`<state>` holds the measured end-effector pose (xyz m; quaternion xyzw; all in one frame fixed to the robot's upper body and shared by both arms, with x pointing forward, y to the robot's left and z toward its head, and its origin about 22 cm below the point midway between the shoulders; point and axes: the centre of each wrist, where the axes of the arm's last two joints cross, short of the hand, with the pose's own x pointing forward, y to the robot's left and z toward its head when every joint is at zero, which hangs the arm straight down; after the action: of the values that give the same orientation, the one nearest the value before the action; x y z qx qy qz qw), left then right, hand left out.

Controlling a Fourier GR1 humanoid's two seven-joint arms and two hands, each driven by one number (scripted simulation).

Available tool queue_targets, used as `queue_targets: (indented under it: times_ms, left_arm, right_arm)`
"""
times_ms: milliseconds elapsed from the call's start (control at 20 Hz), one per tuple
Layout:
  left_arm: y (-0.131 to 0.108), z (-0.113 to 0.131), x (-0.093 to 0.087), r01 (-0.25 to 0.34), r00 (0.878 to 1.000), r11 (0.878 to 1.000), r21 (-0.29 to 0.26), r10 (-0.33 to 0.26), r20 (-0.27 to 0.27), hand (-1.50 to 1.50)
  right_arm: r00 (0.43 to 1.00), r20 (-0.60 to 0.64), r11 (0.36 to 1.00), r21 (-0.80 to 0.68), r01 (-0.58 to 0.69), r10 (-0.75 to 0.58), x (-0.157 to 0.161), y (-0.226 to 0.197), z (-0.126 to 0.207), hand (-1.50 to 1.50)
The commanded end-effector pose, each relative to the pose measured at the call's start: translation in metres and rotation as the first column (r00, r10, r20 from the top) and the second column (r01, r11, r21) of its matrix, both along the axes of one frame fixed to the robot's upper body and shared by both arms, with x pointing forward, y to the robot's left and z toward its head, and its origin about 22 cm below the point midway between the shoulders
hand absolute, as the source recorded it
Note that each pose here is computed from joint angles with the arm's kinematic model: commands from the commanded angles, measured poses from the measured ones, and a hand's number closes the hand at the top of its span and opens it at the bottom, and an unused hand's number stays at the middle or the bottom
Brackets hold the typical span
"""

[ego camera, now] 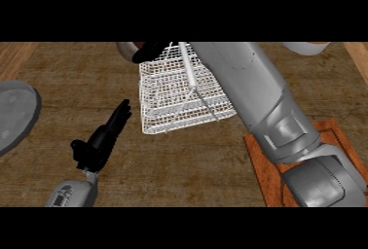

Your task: Pick the cupcake from the cutting board and place it in the tiered basket

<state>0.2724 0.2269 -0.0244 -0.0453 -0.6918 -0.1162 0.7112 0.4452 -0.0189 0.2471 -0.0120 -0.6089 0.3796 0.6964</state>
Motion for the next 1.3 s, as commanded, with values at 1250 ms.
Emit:
queue_targets:
  times_ms: [1250]
  left_arm:
    - [0.011, 0.003, -0.006, -0.023, 1.0, 1.0, 0.0, 0.023, 0.01, 0.0]
  right_arm:
    - [0.736, 0.122, 0.668, 0.535, 0.517, -0.666, 0.013, -0.287, 0.026, -1.5]
